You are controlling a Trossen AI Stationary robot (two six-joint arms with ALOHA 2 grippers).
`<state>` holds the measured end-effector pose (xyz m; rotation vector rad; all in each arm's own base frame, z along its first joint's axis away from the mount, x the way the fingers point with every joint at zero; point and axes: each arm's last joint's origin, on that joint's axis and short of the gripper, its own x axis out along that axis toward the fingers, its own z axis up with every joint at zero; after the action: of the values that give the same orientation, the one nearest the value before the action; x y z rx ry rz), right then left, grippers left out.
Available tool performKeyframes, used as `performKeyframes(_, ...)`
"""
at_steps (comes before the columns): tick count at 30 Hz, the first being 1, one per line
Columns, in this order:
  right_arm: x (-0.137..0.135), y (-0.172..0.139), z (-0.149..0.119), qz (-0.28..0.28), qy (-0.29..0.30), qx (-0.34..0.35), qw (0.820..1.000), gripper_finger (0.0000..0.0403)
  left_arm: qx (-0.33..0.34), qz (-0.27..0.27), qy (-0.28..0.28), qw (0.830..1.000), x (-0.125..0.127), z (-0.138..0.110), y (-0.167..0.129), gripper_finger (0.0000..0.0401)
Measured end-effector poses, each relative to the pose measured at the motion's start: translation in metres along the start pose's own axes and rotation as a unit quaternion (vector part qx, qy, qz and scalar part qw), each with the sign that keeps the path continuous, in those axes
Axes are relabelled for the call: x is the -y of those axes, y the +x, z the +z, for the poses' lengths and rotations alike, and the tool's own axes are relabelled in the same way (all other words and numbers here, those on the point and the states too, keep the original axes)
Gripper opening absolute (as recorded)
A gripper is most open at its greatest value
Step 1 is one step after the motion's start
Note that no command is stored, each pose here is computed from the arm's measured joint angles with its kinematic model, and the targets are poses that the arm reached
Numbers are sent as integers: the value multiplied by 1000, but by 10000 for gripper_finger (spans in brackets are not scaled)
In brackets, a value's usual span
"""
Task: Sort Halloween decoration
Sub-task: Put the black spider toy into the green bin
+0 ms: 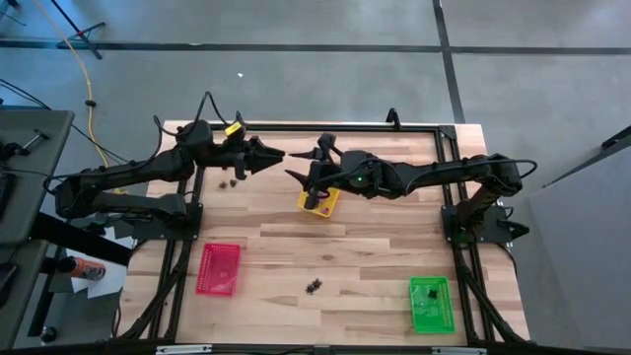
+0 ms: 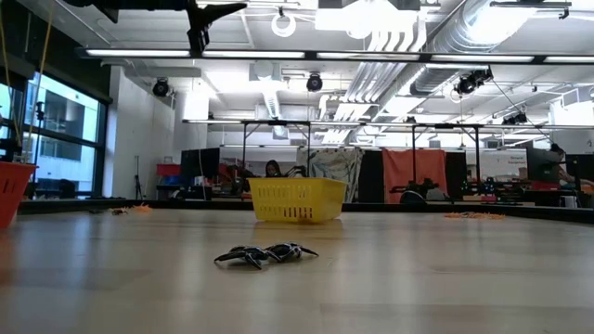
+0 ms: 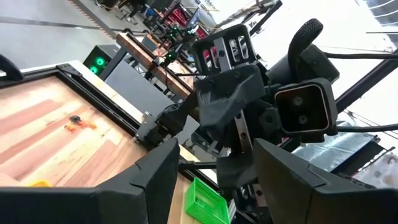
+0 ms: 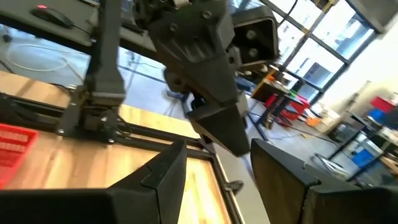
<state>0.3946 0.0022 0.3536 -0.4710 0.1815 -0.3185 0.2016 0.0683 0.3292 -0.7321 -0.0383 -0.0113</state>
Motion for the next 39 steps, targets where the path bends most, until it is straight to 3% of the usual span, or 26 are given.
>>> performKeyframes(10,9,-5,-4,-129,-6,-78,989,173,9,33,29,999,-11,6,-4,196)
performKeyframes(12,14,-8,-8,-133,-4,-103,986,173,2,76,33,997,-20,8,-7,196)
performKeyframes(14,21,-12,-14,-125,25,-127,984,173,-14,156,33,987,-31,11,-14,196)
performKeyframes(17,34,-16,-29,-101,96,-175,975,173,-63,302,35,951,-50,14,-27,195)
performKeyframes(20,47,-15,-50,-70,171,-231,955,173,-139,442,-9,886,-74,2,-45,195)
performKeyframes(24,58,-11,-75,-38,254,-295,920,173,-254,540,-82,798,-98,-25,-67,195)
performKeyframes(25,59,-11,-82,-35,266,-314,911,173,-273,549,-95,784,-103,-33,-70,195)
performKeyframes(28,61,-8,-88,-32,293,-323,899,173,-296,557,-113,768,-117,-53,-77,195)
performKeyframes(31,61,-6,-87,-31,295,-317,901,173,-311,566,-126,753,-127,-69,-83,195)
performKeyframes(39,62,-4,-84,-30,300,-297,906,173,-344,598,-107,716,-141,-81,-88,195)
